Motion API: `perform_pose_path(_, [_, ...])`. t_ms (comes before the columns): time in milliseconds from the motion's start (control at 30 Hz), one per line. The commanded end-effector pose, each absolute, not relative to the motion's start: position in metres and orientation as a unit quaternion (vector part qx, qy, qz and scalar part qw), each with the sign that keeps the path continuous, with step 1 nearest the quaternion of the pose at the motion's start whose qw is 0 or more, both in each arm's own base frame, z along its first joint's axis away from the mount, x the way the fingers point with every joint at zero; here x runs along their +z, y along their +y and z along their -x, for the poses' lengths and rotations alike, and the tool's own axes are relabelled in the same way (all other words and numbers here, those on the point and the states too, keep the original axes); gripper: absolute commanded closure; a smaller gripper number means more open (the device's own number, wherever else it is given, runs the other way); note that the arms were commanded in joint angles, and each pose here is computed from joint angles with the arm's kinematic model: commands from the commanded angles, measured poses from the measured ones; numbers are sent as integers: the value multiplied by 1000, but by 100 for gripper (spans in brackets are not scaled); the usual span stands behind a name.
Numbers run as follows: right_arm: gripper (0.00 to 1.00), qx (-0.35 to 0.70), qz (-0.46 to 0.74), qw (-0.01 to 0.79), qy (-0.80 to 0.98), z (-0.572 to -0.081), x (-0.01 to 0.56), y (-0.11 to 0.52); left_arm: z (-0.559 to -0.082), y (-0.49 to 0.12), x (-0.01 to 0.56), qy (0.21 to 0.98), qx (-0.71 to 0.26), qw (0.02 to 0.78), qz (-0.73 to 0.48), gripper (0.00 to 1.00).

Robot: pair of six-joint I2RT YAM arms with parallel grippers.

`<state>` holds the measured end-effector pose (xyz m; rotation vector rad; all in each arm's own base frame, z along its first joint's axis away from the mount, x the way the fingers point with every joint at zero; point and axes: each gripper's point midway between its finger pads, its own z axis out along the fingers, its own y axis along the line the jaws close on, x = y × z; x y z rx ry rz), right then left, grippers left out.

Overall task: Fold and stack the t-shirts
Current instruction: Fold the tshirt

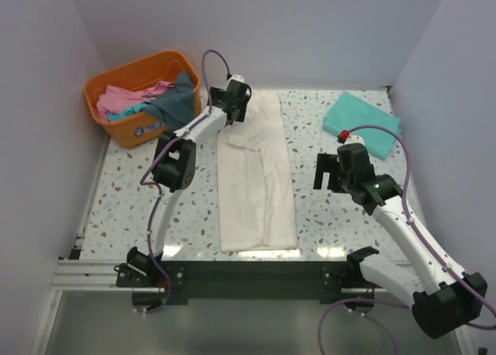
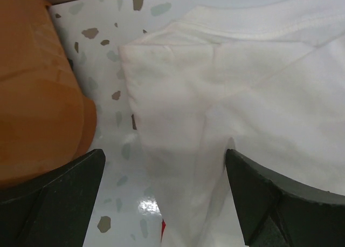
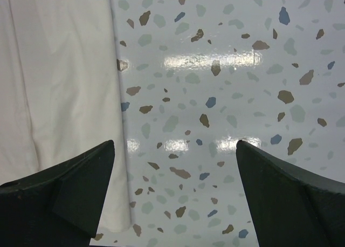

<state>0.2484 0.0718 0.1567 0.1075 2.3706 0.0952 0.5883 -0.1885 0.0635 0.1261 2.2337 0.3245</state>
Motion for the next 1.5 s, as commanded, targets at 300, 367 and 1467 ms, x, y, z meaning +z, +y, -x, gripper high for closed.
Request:
perform_pose_path(300, [1, 24, -50, 402, 914, -249, 176, 63, -616, -134, 96, 876, 162, 453, 27, 0])
perform_pose_path(367, [1, 26, -51, 403, 914, -248, 176, 63, -613, -149, 103, 882, 117, 457, 8, 0])
perform_pose_path(1467, [1, 17, -54, 405, 913, -249, 176, 59, -603, -198, 62, 892, 99, 436, -72, 0])
